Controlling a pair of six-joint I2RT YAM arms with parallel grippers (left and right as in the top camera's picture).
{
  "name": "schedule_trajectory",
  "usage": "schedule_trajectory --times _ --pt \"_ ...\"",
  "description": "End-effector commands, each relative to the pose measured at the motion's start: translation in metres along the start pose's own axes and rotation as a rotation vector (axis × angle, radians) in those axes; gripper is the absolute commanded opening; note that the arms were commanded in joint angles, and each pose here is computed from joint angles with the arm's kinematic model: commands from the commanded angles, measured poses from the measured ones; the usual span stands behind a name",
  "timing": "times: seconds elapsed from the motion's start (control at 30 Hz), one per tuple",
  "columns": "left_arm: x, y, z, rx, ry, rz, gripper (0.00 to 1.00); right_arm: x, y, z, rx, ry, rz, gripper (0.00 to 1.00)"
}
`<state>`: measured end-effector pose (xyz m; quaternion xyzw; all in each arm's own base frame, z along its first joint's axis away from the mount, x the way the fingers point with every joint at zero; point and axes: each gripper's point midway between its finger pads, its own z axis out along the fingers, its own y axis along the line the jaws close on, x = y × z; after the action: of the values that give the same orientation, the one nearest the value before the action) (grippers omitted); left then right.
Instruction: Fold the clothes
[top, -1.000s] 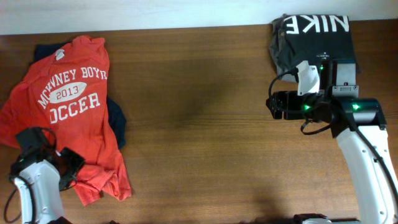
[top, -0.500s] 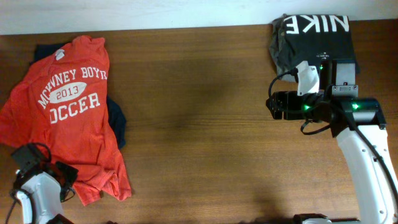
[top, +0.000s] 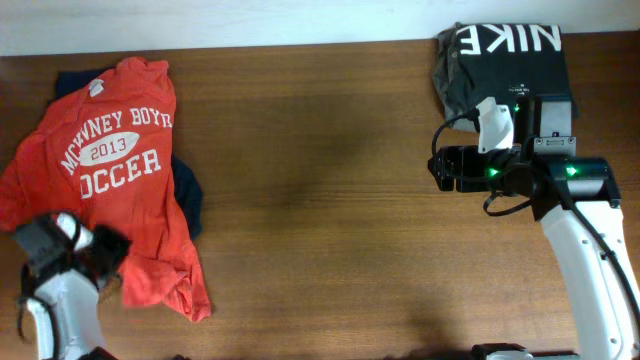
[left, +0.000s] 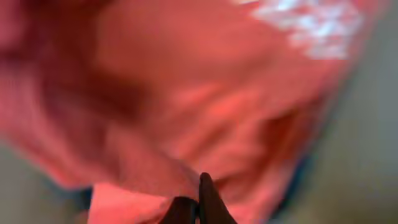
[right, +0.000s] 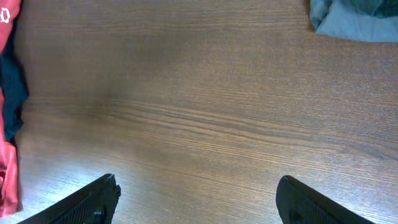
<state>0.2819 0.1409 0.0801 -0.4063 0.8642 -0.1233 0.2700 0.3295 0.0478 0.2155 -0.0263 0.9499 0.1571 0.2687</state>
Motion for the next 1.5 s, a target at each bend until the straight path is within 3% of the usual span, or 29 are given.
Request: schedule_trajectory --times 0.0,0.13,0.23,0.43,0.67,0.83,1.23,1.27,1.3,1.37,1.4,1.47 --pt "-0.018 -0.113 -0.039 0.292 -0.059 0.263 0.01 -0.007 0.001 -0.003 -0.001 -0.021 -0.016 0.86" --pt "0.012 -0.23 -0.065 0.485 -0.109 0.553 0.01 -0.007 0.001 -0.003 -0.002 -0.022 -0.012 0.86" --pt "0.038 -0.271 -0.068 0.543 -0.137 0.609 0.01 -0.007 0.001 -0.003 -0.002 -0.023 -0.012 0.86" --pt "0.124 -0.371 -0.067 0.794 -0.146 0.741 0.01 -0.013 0.003 -0.008 -0.007 -0.037 0.025 0.86" --pt "0.178 -0.426 -0.044 0.973 -0.098 0.674 0.01 -0.043 -0.005 -0.054 0.011 -0.129 0.071 0.86" --pt "0.216 -0.464 -0.057 1.056 -0.059 0.707 0.01 -0.05 -0.027 -0.081 0.063 -0.168 0.134 0.86" --pt "0.304 -0.472 -0.067 1.073 0.016 0.782 0.02 -0.049 -0.055 -0.094 0.108 -0.198 0.188 0.86" --pt "0.312 -0.47 -0.064 1.063 0.015 0.805 0.17 -0.049 -0.055 -0.094 0.108 -0.198 0.188 0.85" --pt "0.316 -0.468 -0.06 1.052 0.018 0.828 0.44 -0.049 -0.055 -0.094 0.109 -0.198 0.188 0.86" --pt "0.316 -0.462 -0.054 1.026 0.015 0.871 0.84 -0.049 -0.055 -0.093 0.108 -0.197 0.188 0.86" --pt "0.309 -0.459 -0.048 1.001 0.003 0.9 0.99 -0.049 -0.055 -0.093 0.108 -0.197 0.189 0.86" --pt "0.279 -0.445 -0.034 0.898 0.011 0.895 0.99 -0.048 -0.055 -0.093 0.108 -0.193 0.19 0.86"
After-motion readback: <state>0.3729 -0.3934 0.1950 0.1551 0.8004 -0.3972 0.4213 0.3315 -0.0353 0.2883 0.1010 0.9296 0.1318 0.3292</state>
